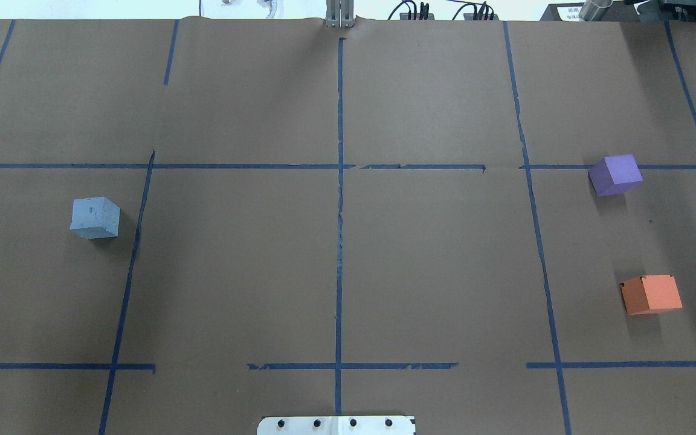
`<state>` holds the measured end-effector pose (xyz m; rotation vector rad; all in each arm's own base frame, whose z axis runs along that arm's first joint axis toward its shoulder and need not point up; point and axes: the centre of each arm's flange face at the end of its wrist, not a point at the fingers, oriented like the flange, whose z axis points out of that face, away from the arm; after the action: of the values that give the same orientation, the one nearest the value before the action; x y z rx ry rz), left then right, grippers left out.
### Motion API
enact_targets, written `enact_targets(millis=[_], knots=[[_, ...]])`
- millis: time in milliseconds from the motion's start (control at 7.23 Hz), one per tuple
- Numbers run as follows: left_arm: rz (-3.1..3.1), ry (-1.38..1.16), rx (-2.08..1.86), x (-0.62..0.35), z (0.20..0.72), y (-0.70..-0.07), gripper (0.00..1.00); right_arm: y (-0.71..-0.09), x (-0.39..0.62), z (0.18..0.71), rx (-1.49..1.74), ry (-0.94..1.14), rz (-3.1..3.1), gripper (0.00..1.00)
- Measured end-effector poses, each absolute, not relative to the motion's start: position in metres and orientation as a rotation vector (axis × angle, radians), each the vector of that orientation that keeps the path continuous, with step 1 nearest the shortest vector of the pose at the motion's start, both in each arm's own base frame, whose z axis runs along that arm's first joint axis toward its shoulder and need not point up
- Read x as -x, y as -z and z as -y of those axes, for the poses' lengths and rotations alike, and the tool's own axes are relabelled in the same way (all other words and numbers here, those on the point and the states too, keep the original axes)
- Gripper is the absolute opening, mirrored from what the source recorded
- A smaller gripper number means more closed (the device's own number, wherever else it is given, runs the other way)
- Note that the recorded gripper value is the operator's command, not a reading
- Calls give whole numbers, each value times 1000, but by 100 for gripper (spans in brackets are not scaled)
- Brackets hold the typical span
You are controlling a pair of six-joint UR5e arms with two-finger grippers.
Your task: Place blue block between orange and purple blocks
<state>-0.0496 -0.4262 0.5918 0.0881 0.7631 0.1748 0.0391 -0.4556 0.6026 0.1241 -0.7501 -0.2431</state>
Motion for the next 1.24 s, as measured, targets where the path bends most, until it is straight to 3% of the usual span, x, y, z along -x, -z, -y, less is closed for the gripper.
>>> enact_targets(millis=[415, 968, 1245], knots=[[-760, -183, -94, 47, 429, -591, 100, -597, -39, 456, -130, 232, 751, 100], [-760, -267, -286, 31, 487, -546, 100, -589, -39, 460, -140, 225, 751, 100], [-812, -259, -219, -51, 492, -536, 100, -587, -38, 460, -142, 221, 751, 100]])
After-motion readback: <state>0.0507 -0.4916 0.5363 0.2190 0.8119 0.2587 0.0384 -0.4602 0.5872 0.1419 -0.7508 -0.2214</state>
